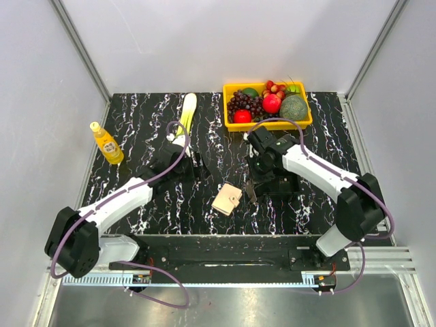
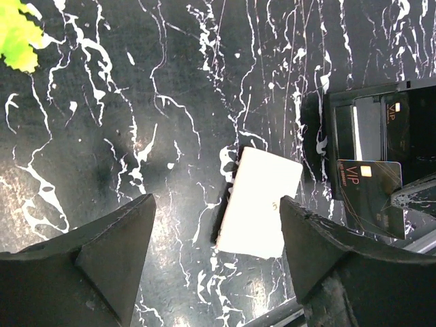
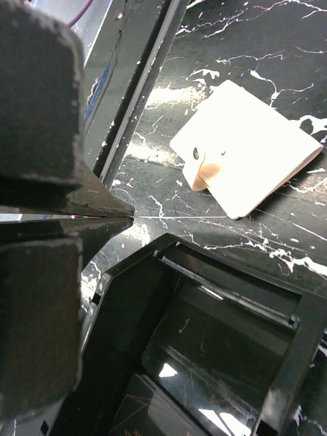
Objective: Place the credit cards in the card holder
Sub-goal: Open the card holder at the center of the board.
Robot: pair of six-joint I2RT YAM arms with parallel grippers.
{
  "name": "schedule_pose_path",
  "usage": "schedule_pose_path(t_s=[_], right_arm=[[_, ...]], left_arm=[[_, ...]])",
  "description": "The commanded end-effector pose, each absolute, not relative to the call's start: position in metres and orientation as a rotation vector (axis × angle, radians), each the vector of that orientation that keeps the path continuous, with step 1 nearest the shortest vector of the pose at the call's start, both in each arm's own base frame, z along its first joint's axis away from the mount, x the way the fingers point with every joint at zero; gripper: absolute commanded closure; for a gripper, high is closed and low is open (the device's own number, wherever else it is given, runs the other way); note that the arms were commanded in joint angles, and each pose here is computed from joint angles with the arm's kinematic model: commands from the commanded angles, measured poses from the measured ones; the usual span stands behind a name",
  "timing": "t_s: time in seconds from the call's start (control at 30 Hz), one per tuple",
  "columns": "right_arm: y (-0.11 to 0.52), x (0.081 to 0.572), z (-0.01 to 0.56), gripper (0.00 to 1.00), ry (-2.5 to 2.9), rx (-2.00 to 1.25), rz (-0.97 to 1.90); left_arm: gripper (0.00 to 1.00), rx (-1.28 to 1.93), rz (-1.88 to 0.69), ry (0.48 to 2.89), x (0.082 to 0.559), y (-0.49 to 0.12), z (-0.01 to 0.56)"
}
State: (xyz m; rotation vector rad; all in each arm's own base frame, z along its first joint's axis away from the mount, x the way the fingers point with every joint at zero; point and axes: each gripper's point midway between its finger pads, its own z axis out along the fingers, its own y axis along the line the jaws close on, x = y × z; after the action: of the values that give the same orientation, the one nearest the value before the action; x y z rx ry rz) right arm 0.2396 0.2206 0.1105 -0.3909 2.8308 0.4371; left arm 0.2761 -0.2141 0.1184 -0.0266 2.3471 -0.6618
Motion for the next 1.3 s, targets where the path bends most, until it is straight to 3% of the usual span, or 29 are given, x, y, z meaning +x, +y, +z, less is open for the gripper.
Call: schedule_pose_path(t_s=[0.0,0.3,1.03,1.27], right_arm=[[0.228,0.240,0.107,1.00,2.849,-0.366,0.384],[0.240,0.235,0.069,1.00,2.878,-0.434,0.186],[0.247,0.227,0.049,1.00,2.864,-0.415,0.076],[0.247,0.225,0.044,0.94,2.876,-0.416,0.074]], left_arm=[[0.22,-0.029,-0.654,2.294,0.280,-0.207,0.129],[0.22,-0.026,-0.671,2.290,0.281,-0.207,0.131],[0.22,-0.025,-0.680,2.302,0.283,-0.208,0.129],[0.22,-0.019,-0.689,2.301,0.283,-0.210,0.129]])
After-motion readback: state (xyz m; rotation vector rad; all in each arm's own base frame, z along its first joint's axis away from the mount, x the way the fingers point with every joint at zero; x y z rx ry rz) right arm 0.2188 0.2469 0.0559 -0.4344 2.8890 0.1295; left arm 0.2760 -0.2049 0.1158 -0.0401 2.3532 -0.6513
